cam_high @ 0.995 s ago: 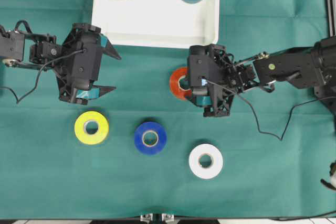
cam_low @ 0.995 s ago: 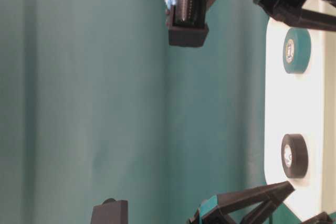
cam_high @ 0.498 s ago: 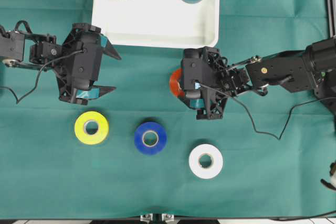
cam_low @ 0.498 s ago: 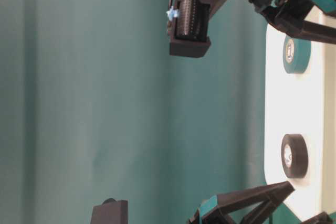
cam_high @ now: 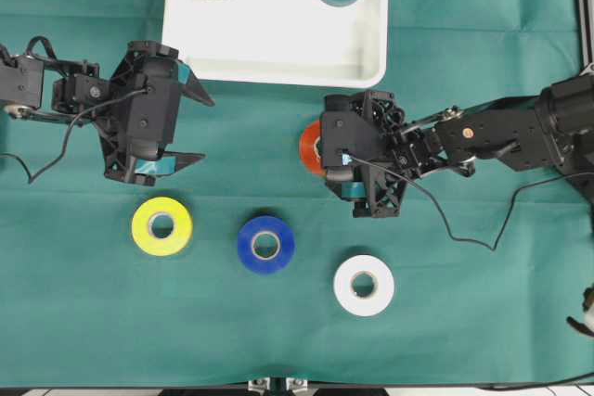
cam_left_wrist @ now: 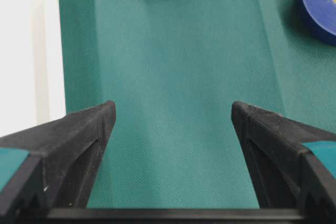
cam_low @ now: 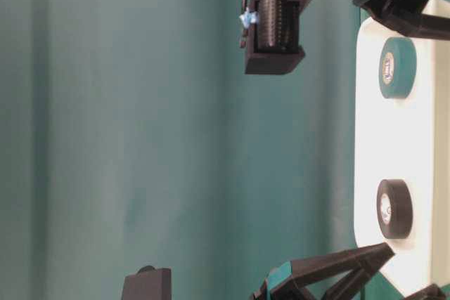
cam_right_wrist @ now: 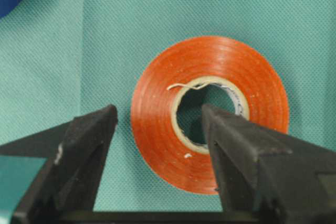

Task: Put the tape alternately from left to right into the white case.
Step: 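Lower the right gripper into the red tape roll's hole, then grip the red roll with the right gripper and carry it to the tray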

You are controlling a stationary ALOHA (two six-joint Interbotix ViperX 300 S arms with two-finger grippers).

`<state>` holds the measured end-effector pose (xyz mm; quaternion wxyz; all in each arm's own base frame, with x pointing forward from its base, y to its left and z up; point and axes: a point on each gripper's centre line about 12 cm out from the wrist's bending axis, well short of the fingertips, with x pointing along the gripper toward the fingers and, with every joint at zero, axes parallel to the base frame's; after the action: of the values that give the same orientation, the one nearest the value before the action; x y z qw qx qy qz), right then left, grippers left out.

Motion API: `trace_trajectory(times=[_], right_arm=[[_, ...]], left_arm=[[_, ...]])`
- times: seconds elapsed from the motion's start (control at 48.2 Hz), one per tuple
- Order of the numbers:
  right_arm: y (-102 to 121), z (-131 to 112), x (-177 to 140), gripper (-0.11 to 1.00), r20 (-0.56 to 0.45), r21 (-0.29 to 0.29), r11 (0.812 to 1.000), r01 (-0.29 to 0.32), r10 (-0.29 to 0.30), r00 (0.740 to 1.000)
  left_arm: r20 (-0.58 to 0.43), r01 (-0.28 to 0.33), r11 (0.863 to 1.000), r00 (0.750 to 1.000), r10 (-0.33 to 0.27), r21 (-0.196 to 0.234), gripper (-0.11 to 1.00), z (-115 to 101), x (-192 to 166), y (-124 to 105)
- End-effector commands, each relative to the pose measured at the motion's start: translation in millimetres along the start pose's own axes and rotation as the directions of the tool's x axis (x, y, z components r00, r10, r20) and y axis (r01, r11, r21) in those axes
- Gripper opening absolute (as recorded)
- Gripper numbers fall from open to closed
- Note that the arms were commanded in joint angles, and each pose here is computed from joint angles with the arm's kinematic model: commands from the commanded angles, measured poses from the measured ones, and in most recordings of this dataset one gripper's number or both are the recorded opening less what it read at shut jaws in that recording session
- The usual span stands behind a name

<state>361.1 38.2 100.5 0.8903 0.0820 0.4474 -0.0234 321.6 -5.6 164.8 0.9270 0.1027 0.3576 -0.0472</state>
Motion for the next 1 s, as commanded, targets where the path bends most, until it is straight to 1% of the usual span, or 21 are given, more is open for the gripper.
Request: trace_trajectory(times=[0.0, 0.352, 0.518, 0.56, 0.601, 0.622, 0.684, 0.726, 0.974], right_arm=[[3, 7, -3, 0.72, 0.024, 0.001, 1.0, -0.01, 0.01, 1.0], [4, 10, 0, 0.72, 0.022, 0.002, 1.0, -0.007, 0.007, 1.0], [4, 12, 0, 0.68, 0.028, 0.002, 1.0, -0.009, 0.009, 1.0], [5, 13, 0, 0.64, 0.029, 0.002, 1.0, -0.009, 0.009, 1.0], [5, 14, 0, 0.57, 0.031, 0.002, 1.0, -0.01, 0.01, 0.999], [5, 14, 0, 0.5, 0.032, 0.002, 1.0, -0.01, 0.01, 0.999], [5, 15, -1, 0.33, 0.033, 0.002, 1.0, -0.01, 0.01, 0.999], [5, 16, -1, 0.26, 0.036, 0.002, 1.0, -0.01, 0.01, 0.999], [7, 24, -6, 0.26, 0.062, 0.003, 1.0, -0.018, 0.018, 0.998]], left_arm=[[0.02, -0.002, 1.0, 1.0, 0.002, -0.001, 0.7, 2, -4, 0], [0.02, -0.002, 1.0, 1.0, 0.002, 0.001, 0.7, 2, -4, 0], [0.02, -0.002, 1.0, 1.0, 0.002, -0.001, 0.7, 2, -4, 0], [0.02, -0.002, 1.0, 1.0, 0.002, -0.001, 0.7, 2, -4, 0], [0.02, -0.002, 1.0, 1.0, 0.002, 0.001, 0.7, 2, -4, 0], [0.02, -0.002, 1.0, 1.0, 0.002, 0.001, 0.7, 2, -4, 0], [0.02, -0.001, 1.0, 1.0, 0.001, 0.0, 0.7, 2, -4, -1], [0.02, -0.002, 1.0, 1.0, 0.002, 0.001, 0.7, 2, -4, 0], [0.02, -0.002, 1.0, 1.0, 0.002, 0.001, 0.7, 2, -4, 0]])
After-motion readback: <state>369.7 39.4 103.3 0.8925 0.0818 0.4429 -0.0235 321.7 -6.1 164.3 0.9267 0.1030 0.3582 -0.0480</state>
